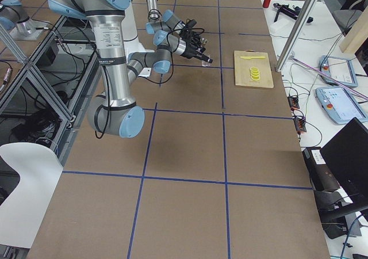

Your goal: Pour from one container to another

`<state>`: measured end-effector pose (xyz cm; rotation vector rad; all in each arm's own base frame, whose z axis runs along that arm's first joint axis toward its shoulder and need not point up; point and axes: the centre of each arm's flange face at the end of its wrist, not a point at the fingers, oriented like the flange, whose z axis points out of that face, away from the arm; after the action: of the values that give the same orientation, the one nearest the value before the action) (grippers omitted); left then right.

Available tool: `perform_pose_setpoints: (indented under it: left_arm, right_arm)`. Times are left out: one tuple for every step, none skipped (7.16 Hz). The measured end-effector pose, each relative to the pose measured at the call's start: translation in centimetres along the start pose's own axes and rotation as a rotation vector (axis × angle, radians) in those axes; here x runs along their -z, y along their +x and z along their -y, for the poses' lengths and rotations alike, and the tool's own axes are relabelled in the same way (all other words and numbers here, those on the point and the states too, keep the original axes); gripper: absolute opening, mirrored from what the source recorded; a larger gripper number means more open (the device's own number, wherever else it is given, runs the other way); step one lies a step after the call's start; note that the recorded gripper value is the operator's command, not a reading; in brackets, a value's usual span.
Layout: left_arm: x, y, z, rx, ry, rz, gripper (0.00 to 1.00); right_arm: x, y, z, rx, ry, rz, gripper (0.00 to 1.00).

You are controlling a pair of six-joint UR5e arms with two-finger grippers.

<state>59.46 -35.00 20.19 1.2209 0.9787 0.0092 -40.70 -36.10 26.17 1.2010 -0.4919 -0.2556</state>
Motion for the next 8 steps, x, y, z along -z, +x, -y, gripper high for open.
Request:
perform_pose_setpoints:
  left_arm:
    - [-0.4, 0.8, 0.3, 0.004, -0.007, -0.016, 0.00]
    - [-0.6, 1.3, 0.5, 0.007, -0.013, -0.030, 0.00]
    - [-0.9, 1.9, 0.7, 0.010, -0.015, -0.037, 0.00]
    - [-1.5, 2.7, 1.0, 0.013, -0.016, -0.039, 0.00]
    - [-2.1, 3.5, 1.2, 0.014, -0.017, -0.042, 0.00]
    - [-2.5, 4.2, 1.4, 0.017, -0.022, -0.051, 0.00]
    - [-2.6, 4.7, 1.6, 0.019, -0.026, -0.061, 0.00]
    - [-2.6, 5.0, 1.7, 0.021, -0.029, -0.069, 0.00]
  right_arm:
    - [0.0, -0.4, 0.8, 0.020, -0.005, -0.003, 0.00]
    - [0.1, -0.6, 1.3, 0.043, -0.003, -0.003, 0.00]
    - [0.1, -0.8, 2.0, 0.055, 0.005, -0.001, 0.00]
    - [0.2, -1.2, 2.9, 0.059, 0.008, -0.004, 0.00]
    - [0.1, -1.6, 3.8, 0.068, 0.003, -0.013, 0.00]
    - [0.1, -1.9, 4.6, 0.077, -0.002, -0.027, 0.00]
    - [0.0, -2.0, 4.9, 0.089, -0.008, -0.042, 0.00]
    - [0.0, -2.1, 5.2, 0.102, -0.009, -0.053, 0.00]
